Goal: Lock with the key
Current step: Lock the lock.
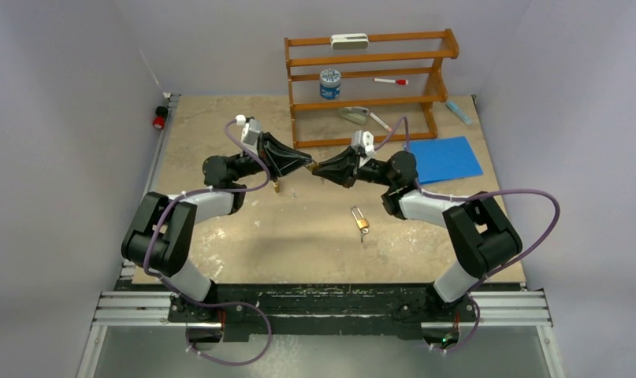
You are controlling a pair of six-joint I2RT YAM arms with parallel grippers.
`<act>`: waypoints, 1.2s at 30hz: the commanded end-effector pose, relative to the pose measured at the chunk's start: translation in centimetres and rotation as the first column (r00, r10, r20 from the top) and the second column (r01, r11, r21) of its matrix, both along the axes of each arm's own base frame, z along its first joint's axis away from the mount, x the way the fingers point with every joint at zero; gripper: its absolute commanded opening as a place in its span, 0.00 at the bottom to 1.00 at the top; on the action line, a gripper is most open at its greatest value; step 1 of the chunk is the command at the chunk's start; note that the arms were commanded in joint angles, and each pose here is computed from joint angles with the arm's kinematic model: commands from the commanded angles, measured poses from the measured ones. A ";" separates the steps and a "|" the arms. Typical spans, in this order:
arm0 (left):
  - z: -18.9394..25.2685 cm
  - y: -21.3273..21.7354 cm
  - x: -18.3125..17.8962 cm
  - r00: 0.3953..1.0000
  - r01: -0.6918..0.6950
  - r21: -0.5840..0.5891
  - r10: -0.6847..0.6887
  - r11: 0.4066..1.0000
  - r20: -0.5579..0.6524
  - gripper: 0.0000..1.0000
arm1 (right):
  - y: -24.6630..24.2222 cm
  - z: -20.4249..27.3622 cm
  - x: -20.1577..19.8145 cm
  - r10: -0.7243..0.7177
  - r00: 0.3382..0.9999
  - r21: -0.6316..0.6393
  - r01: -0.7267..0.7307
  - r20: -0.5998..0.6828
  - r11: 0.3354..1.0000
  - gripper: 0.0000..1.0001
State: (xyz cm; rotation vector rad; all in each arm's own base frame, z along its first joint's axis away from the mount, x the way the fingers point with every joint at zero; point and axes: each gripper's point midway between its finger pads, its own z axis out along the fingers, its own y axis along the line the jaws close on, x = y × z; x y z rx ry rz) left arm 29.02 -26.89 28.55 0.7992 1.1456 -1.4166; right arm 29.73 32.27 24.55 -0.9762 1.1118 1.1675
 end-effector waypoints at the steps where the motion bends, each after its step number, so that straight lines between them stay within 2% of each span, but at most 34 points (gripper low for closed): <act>1: 1.7 -0.7 -2.2 0.985 0.075 -0.036 -0.069 0.997 0.157 0.00 | 0.1 5.8 0.0 -0.017 0.987 0.101 0.000 0.160 0.995 0.00; 14: 0.5 -1.3 -2.3 0.982 0.067 -0.027 -0.061 0.997 0.178 0.00 | 0.7 9.3 -1.3 0.046 0.977 0.122 -0.072 0.208 0.990 0.00; 25: 4.5 -0.3 -2.5 0.961 0.079 -0.043 -0.065 0.996 0.268 0.00 | 0.4 6.0 -2.1 0.081 0.991 0.019 -0.084 0.110 0.996 0.00; 36: 7.1 0.6 -2.3 0.942 0.072 -0.050 -0.051 0.996 0.331 0.00 | 0.5 4.0 -2.6 0.124 0.991 -0.030 -0.123 0.052 0.992 0.00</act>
